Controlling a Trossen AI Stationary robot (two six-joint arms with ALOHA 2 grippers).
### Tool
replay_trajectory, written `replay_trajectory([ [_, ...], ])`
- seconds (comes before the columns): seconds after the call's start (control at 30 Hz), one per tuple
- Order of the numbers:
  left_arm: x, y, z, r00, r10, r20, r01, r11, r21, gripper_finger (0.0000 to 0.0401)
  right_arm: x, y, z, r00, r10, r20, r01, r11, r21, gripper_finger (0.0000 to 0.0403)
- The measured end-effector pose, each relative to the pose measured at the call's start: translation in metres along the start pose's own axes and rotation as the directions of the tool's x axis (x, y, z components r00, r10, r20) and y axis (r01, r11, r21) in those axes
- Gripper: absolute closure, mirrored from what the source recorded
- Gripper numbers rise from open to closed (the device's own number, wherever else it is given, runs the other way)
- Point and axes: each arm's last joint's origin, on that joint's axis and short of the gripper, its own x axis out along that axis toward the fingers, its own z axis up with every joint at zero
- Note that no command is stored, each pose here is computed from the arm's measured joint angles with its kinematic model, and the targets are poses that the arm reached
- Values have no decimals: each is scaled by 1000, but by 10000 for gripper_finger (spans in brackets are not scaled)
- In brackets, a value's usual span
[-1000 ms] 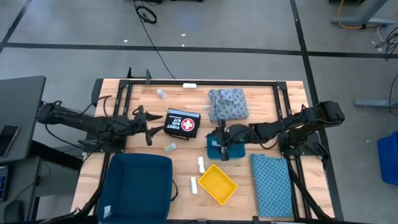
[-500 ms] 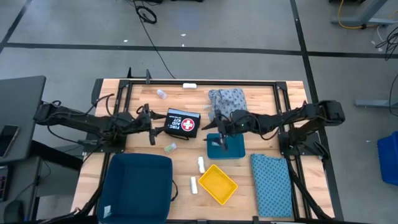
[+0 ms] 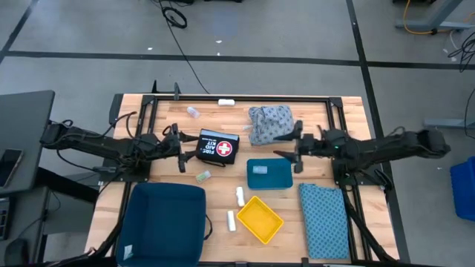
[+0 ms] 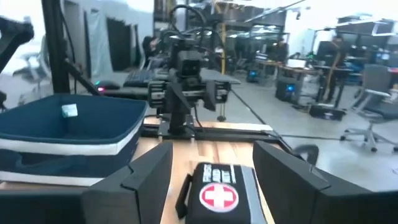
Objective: Pick & place medical supplies in basket/bin
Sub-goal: Put the bottom pill bottle into the blue bin
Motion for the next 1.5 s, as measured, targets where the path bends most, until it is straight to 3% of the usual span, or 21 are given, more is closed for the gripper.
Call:
replay_trajectory([
  [0.27, 7, 11, -5, 995, 93, -40, -96, 993, -62, 180, -46, 3, -55, 996, -79, 34, 73, 987, 145, 170],
  [0.5, 32, 18, 13, 966, 125, -225, -130, 992, -6, 180, -48, 3, -62, 996, -93, 3, 92, 987, 134, 170],
  [0.63, 51, 26, 27, 906, 174, -386, -152, 985, 87, 180, -48, 4, -64, 996, -84, -15, 85, 990, 115, 170],
  [0.77, 66, 44, 34, 814, 252, -524, -204, 968, 149, 180, -48, 4, -67, 996, -76, -43, 80, 992, 102, 170],
  [0.9, 81, 70, 41, 734, 337, -590, -310, 939, 149, 180, -48, 4, -68, 996, -75, -52, 79, 993, 92, 170],
  [0.97, 86, 81, 43, 683, 359, -636, -316, 930, 185, 180, -48, 4, -68, 996, -74, -53, 78, 994, 78, 170],
  [1.07, 93, 92, 46, 586, 368, -722, -246, 930, 274, 180, -48, 5, -69, 996, -68, -63, 72, 996, 56, 170],
  [1.27, 107, 111, 45, 392, 369, -843, 19, 913, 409, 180, -48, 5, -72, 994, -59, -90, 63, 997, 46, 170],
  [1.4, 115, 128, 42, 338, 387, -858, 133, 883, 450, 180, -48, 6, -72, 995, -32, -90, 36, 998, 42, 170],
  [1.5, 119, 141, 43, 335, 376, -864, 214, 862, 459, 180, -48, 6, -72, 996, -17, -88, 21, 999, 43, 170],
])
